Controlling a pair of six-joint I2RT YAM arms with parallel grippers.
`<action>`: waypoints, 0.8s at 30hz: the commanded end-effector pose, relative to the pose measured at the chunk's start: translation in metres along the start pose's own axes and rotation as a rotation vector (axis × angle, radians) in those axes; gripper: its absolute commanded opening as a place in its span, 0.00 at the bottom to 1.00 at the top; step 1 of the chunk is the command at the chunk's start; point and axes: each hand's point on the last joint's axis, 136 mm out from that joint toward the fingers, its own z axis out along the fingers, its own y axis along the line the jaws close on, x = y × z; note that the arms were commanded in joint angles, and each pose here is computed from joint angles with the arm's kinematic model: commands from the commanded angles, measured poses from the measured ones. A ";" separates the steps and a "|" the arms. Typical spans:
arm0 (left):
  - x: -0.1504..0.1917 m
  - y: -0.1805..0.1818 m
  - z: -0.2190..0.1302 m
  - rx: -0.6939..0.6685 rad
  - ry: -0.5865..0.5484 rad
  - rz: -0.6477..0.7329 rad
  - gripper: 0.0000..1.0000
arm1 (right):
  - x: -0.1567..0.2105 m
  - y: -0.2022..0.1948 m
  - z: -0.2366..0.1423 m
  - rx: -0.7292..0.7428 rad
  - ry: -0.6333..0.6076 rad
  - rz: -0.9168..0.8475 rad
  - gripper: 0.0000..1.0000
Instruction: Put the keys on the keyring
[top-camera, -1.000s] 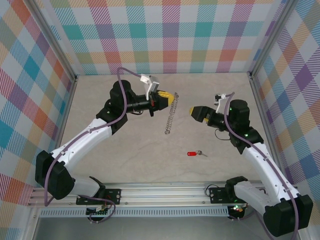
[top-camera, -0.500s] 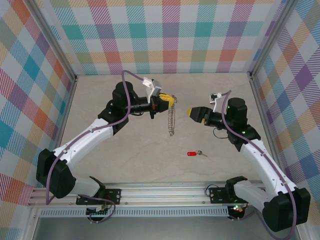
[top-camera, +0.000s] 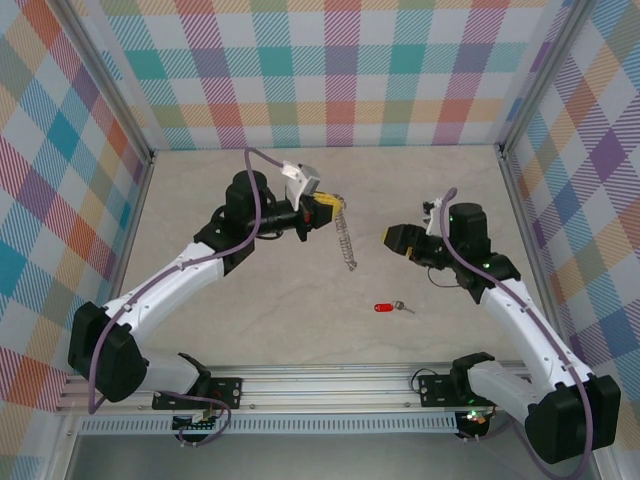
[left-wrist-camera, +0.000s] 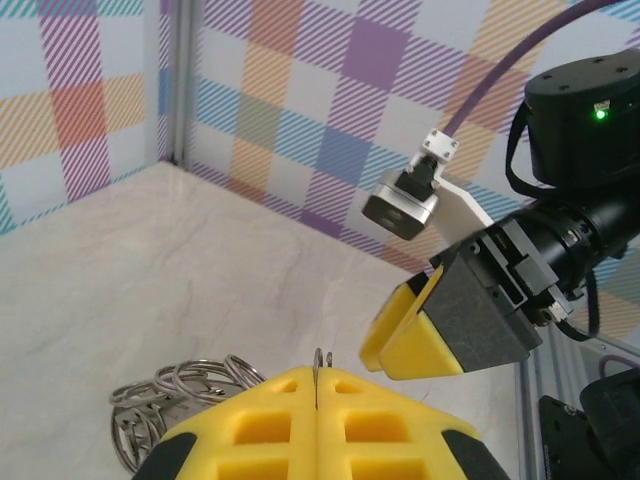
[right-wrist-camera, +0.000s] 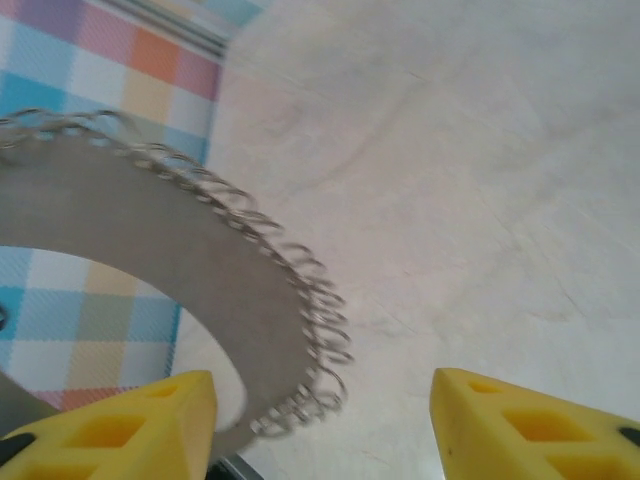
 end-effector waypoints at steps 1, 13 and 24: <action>-0.010 -0.004 -0.013 -0.039 -0.059 -0.021 0.00 | 0.042 -0.063 0.000 0.246 0.095 0.158 0.52; -0.002 -0.020 -0.036 -0.017 -0.097 -0.059 0.00 | 0.099 -0.130 0.005 0.550 0.180 0.305 0.33; 0.001 -0.028 -0.046 -0.001 -0.119 -0.054 0.00 | 0.105 -0.143 0.021 0.728 0.196 0.303 0.31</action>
